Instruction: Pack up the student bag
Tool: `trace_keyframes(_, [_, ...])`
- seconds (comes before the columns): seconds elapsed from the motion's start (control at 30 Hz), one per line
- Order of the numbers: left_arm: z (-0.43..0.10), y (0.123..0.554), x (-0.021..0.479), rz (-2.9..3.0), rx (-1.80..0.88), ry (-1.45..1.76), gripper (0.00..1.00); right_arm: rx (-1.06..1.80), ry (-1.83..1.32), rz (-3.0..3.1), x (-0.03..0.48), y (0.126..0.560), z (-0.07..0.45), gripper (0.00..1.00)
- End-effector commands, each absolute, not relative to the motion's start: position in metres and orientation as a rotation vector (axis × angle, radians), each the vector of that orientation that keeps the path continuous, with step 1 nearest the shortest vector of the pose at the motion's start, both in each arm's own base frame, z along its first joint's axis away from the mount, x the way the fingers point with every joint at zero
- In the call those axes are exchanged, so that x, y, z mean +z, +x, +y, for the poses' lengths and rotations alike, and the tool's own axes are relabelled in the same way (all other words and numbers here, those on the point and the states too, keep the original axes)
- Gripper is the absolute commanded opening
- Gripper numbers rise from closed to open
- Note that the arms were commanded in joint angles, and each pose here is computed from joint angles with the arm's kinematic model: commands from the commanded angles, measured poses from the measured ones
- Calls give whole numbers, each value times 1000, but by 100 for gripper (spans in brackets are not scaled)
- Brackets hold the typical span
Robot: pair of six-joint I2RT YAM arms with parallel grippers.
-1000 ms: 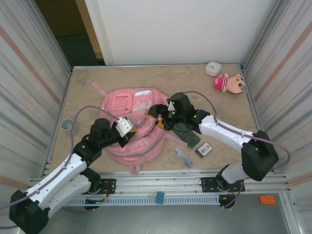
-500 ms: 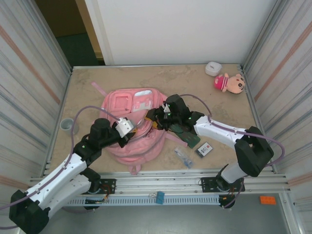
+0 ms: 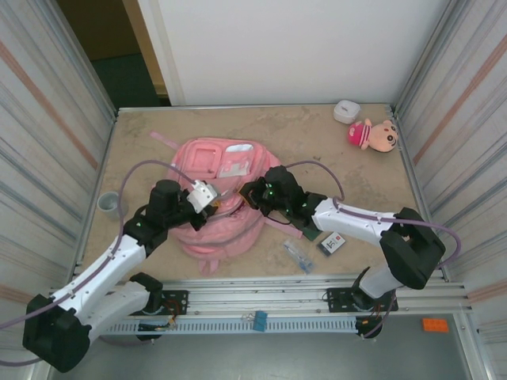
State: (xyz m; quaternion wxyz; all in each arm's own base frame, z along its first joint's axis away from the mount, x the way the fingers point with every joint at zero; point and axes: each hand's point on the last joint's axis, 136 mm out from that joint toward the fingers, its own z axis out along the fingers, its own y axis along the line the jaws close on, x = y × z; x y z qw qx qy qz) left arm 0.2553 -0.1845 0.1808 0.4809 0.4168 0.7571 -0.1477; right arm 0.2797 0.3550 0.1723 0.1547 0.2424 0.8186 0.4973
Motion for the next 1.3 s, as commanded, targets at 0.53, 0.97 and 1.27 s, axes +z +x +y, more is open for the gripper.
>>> trace_keyframes(0.53, [-180, 184, 215, 2273, -410, 125, 51, 1530, 599, 2202, 220, 282, 396, 0])
trace_keyframes(0.97, [-175, 192, 183, 2381, -244, -252, 55, 1530, 544, 2197, 230, 276, 398, 0])
trace_keyframes(1.27, [-195, 204, 175, 2379, -425, -310, 62, 1552, 525, 2206, 230, 275, 402, 0])
